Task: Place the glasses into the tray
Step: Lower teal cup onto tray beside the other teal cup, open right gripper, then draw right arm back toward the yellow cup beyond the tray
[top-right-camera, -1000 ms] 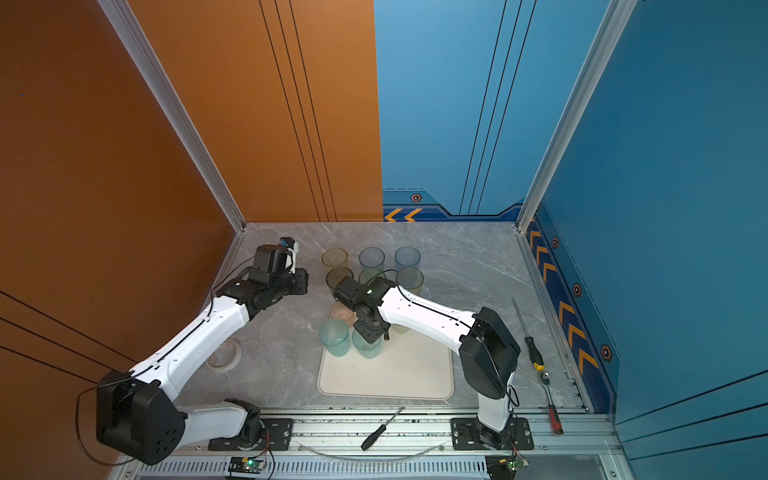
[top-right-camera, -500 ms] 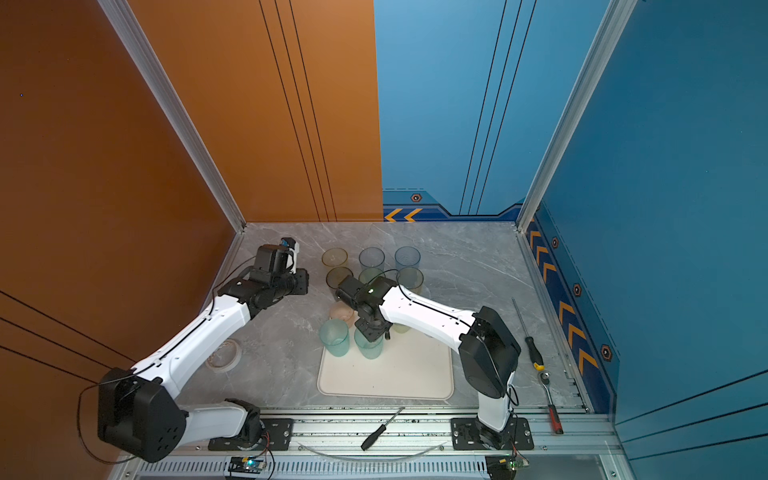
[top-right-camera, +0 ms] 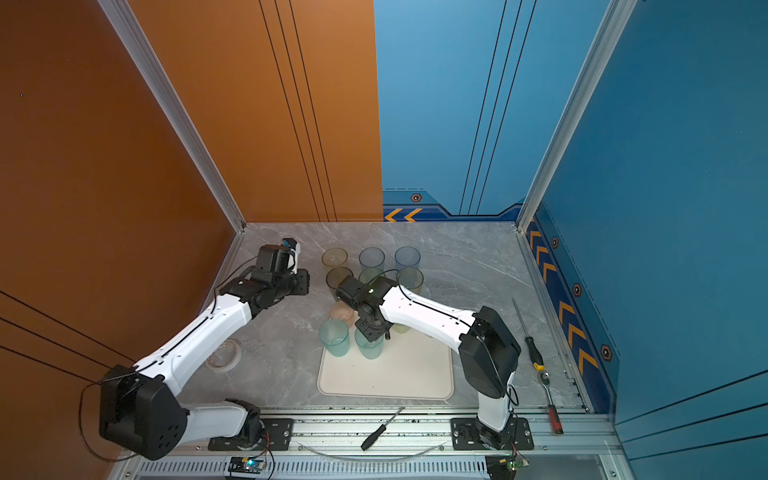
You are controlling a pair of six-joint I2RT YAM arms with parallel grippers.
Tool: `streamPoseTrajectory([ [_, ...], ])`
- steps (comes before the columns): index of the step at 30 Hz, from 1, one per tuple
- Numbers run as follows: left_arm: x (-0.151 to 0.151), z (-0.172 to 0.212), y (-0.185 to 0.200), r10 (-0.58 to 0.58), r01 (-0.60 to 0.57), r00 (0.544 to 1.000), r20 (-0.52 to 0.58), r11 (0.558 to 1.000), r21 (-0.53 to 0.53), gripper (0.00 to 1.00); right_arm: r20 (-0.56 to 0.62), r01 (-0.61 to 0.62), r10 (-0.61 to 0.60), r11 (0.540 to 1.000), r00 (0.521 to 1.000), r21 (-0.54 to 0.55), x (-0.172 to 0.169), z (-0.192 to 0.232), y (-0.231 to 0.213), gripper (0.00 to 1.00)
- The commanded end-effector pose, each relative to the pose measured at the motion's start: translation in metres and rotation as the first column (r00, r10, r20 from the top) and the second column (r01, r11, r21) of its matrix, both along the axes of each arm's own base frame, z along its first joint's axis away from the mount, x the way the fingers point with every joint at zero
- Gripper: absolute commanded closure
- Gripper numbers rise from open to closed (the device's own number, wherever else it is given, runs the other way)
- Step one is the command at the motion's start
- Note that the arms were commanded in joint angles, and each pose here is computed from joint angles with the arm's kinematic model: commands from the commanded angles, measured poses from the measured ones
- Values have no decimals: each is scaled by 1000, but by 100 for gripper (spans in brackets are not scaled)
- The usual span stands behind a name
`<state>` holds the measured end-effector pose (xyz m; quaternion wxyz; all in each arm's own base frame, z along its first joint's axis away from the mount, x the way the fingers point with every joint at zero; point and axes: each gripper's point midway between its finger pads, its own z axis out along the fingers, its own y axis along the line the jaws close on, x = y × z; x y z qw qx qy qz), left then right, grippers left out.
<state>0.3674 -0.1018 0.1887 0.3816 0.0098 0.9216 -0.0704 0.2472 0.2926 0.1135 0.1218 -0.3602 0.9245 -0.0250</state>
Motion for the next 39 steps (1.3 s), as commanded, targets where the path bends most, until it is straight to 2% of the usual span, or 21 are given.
streamPoseTrajectory([
  [1, 3, 8, -6, -24, 24, 1000, 6, 1000, 2, 71, 0, 15, -15, 1000, 1000, 24, -1, 4, 0, 76],
  [8, 3, 4, -5, -19, 19, 1000, -4, 1000, 11, 71, 26, 20, -21, 998, 999, 62, 0, 21, -2, 75],
  [16, 3, 6, -4, -16, 16, 1000, -5, 999, 29, 72, 100, 51, -65, 989, 993, 142, 15, 61, -18, 74],
  [20, 2, 5, -4, -17, 18, 1000, -11, 997, 70, 72, 172, 127, -159, 975, 972, 185, 35, 89, -47, 74],
  [24, 3, 6, -9, -31, 33, 999, -18, 994, 103, 72, 222, 267, -318, 935, 922, 232, 59, 109, -92, 72],
  [27, 4, 7, -13, -43, 45, 999, -18, 993, 105, 72, 216, 365, -422, 894, 880, 258, 75, 114, -124, 72],
  [30, 6, 8, -16, -49, 50, 999, -17, 994, 98, 71, 188, 419, -476, 865, 859, 275, 88, 113, -143, 72],
  [32, 7, 9, -19, -55, 56, 998, -16, 994, 94, 71, 164, 444, -497, 852, 852, 277, 95, 108, -151, 72],
  [39, 8, 12, -21, -62, 63, 998, -12, 994, 88, 71, 100, 449, -488, 852, 867, 271, 113, 95, -151, 72],
])
